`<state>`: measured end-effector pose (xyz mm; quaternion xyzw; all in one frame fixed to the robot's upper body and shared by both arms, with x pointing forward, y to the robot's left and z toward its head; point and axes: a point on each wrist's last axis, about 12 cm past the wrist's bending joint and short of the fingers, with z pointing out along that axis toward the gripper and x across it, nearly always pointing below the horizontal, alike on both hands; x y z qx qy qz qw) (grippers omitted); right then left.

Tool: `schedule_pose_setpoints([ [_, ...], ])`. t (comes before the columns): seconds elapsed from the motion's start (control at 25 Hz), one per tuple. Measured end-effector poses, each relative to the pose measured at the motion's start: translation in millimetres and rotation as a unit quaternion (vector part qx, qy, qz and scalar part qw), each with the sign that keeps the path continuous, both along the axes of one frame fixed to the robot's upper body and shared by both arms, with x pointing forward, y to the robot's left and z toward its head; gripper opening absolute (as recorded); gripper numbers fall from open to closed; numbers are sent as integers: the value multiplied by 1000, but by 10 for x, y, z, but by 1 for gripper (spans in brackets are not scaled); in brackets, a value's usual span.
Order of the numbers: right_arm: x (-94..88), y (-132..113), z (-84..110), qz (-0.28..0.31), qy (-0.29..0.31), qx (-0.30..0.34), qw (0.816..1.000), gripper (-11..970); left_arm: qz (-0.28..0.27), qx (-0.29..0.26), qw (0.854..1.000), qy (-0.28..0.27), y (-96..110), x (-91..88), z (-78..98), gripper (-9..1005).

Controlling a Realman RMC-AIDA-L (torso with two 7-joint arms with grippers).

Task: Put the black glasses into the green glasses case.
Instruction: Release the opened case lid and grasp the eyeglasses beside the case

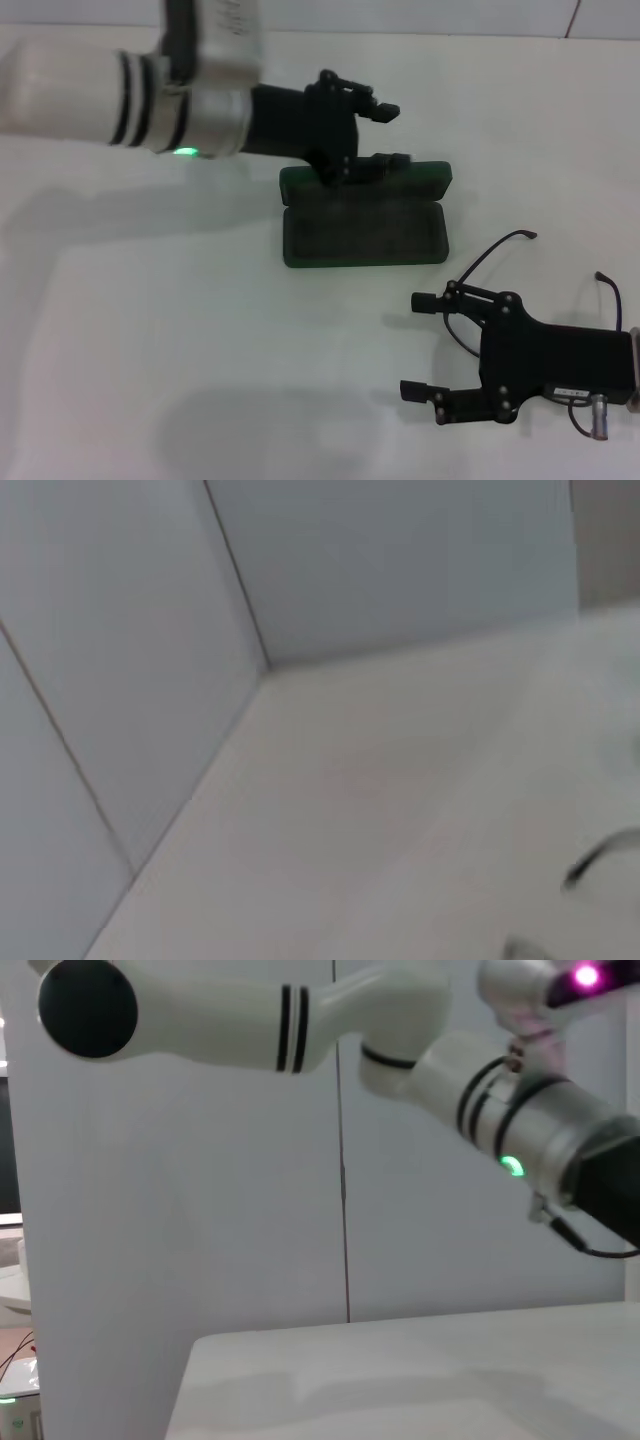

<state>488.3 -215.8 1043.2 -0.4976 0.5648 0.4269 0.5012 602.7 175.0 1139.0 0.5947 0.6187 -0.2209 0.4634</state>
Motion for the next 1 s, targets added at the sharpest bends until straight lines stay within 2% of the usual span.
schedule_pose_setpoints([
  [0.16,53,-15,35,-16,0,9,1000,869,8,-111,993,49,244,-200,-86,521],
  [0.28,165,-35,149,-20,9,13,1000,869,24,-200,977,71,439,-366,-208,521],
  [0.4,309,-43,322,-3,27,-14,1000,868,51,-257,962,80,615,-522,-335,521],
  [0.6,467,42,612,32,64,-126,989,835,93,-282,950,100,749,-673,-540,520],
  [0.8,509,167,850,22,100,-268,958,781,111,-288,944,120,793,-729,-636,520],
  [1.0,499,308,1073,14,117,-347,930,745,110,-285,944,122,791,-745,-661,520],
])
